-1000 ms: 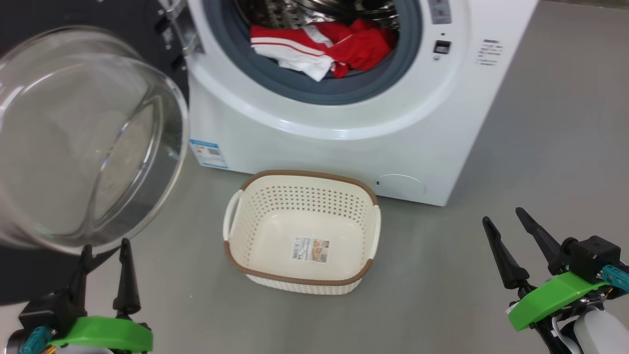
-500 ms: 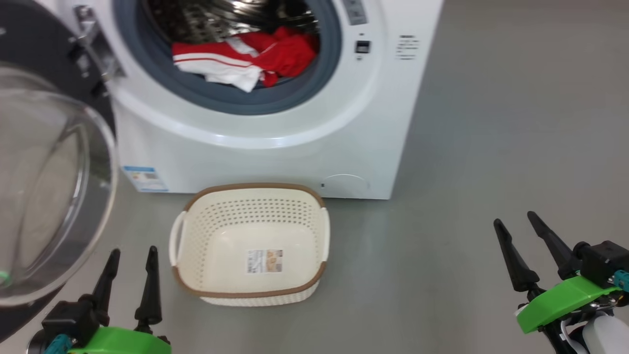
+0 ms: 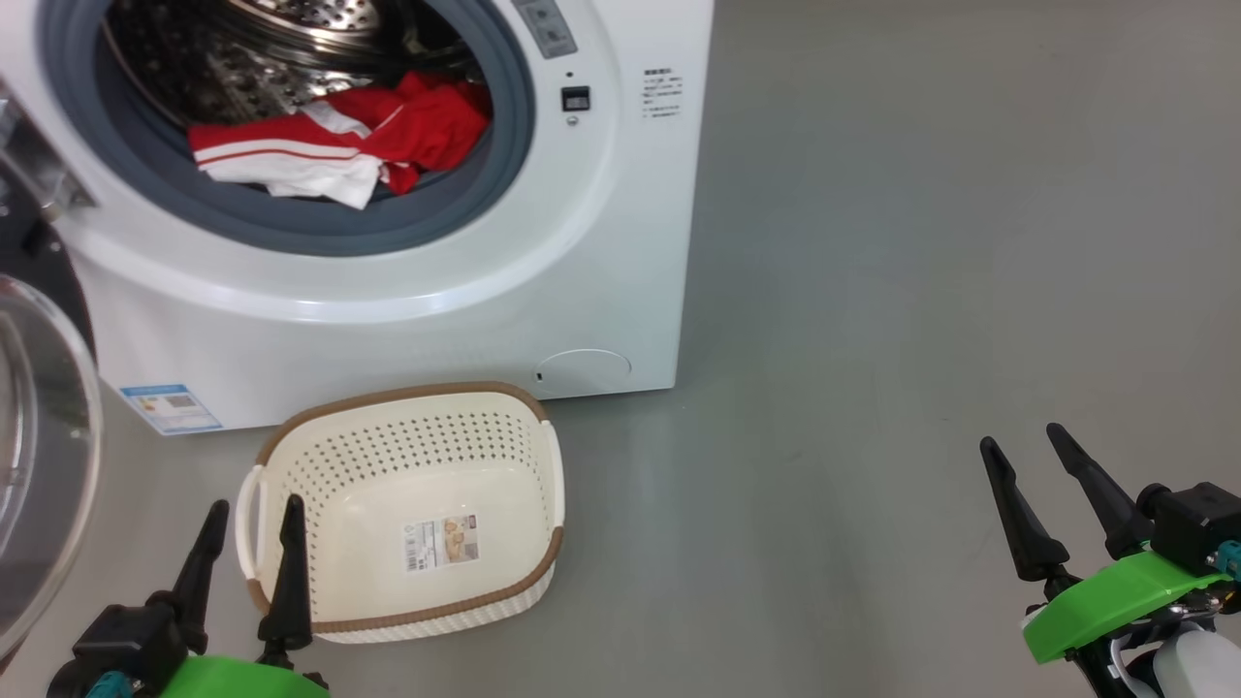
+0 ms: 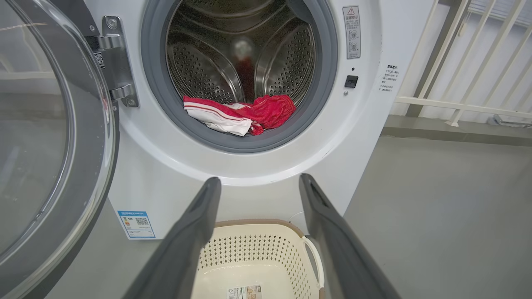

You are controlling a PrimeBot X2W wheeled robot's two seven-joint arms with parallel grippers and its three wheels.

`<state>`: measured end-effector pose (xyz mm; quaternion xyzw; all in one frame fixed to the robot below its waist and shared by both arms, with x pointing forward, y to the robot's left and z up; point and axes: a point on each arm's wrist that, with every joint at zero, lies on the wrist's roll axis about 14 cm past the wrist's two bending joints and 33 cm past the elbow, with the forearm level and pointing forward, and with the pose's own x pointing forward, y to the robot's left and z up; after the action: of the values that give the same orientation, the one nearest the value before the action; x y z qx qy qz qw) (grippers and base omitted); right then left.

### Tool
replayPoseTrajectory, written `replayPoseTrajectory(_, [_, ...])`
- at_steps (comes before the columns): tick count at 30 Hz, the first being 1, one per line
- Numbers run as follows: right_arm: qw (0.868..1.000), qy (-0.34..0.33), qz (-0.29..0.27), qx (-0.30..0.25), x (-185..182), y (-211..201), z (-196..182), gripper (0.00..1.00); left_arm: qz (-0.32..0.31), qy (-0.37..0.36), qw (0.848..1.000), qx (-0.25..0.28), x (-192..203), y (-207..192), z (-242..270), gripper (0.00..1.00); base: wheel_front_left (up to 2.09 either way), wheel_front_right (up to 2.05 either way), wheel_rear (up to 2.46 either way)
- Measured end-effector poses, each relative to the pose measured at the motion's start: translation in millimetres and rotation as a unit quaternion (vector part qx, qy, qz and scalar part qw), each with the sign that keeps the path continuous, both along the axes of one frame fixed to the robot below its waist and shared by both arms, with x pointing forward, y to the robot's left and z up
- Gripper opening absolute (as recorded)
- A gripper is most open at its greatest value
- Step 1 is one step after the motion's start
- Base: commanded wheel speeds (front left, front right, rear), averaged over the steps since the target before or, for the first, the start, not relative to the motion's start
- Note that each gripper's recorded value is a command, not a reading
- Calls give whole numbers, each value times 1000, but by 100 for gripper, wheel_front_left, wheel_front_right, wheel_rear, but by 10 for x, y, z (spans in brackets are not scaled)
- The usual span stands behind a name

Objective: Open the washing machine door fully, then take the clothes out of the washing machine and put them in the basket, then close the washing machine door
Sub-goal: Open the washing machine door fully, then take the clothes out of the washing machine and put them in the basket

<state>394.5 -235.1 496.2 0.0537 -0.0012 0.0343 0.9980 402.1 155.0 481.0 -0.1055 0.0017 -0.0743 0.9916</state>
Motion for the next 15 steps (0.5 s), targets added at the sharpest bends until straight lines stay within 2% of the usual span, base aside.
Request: replayPoseTrajectory(15, [1000,4,-7,5,12,-21,-40,100,2,9,1000,-9,25,4,-62,100,0,0,0])
